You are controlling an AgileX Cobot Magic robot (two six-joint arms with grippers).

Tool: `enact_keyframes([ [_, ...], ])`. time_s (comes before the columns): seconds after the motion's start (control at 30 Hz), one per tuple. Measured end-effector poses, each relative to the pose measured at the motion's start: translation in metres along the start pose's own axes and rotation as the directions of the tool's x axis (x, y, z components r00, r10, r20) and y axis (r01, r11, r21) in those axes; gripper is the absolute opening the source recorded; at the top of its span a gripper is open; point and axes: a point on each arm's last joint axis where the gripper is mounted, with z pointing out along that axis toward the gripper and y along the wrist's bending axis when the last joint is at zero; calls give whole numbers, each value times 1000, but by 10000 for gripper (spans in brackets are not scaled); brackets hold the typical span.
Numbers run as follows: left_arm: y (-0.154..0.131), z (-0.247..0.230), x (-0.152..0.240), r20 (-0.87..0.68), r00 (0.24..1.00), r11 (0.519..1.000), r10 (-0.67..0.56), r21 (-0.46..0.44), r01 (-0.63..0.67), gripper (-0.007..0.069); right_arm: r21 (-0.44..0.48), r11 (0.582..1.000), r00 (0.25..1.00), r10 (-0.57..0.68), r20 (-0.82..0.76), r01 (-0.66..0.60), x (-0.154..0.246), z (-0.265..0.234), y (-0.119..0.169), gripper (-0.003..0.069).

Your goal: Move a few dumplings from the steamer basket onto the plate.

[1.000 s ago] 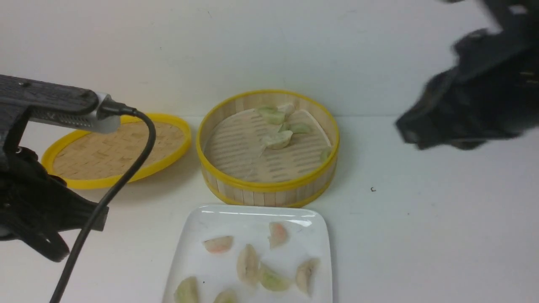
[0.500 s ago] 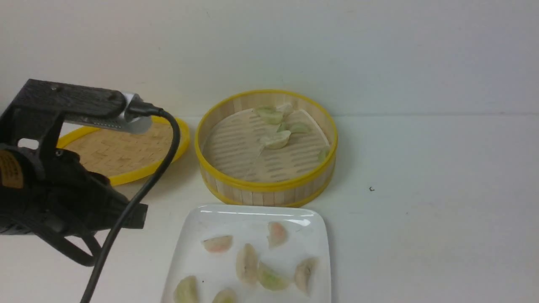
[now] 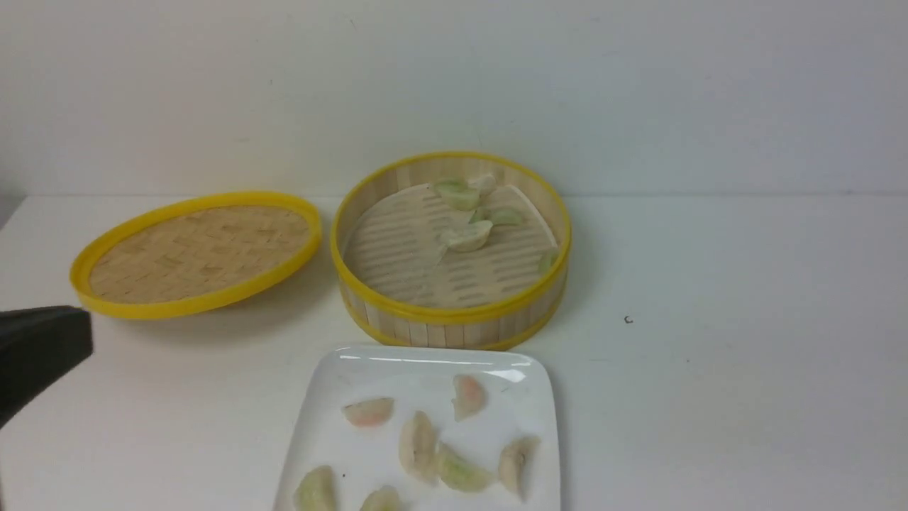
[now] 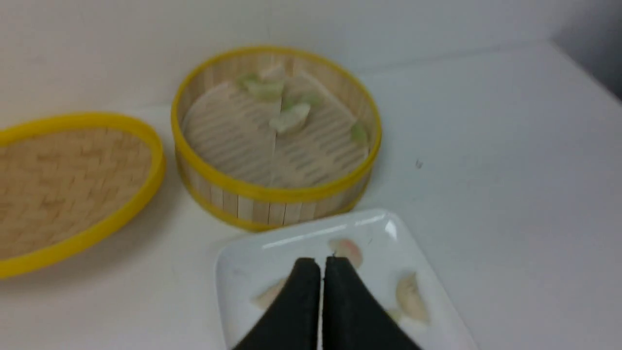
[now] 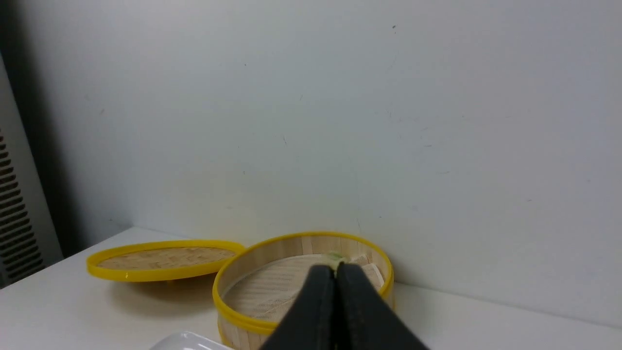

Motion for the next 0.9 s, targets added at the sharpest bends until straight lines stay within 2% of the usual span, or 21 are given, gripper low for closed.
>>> enact_keyframes([
  [0.03,3,-14,11,82,997,1000,4,13,-5,-6,0,1000,1000,0,0,0,0,0,0,-15],
  [0.17,8,-28,37,180,984,999,-4,39,-3,-6,0,1000,1000,-1,0,1,0,0,0,-15],
  [0.37,13,-33,64,212,977,998,-18,58,6,-6,1,1000,1000,-3,1,3,0,0,0,-15],
  [0.57,15,-30,71,203,979,999,1,49,-11,-6,2,1000,1000,-3,1,3,0,0,0,-15],
  [0.77,22,-26,75,207,970,992,127,-47,-120,-6,1,1000,1000,-3,1,3,0,0,0,-15],
  [0.9,27,-17,93,202,965,983,168,-109,-149,-6,1,1000,1000,-3,1,3,0,0,0,-15],
])
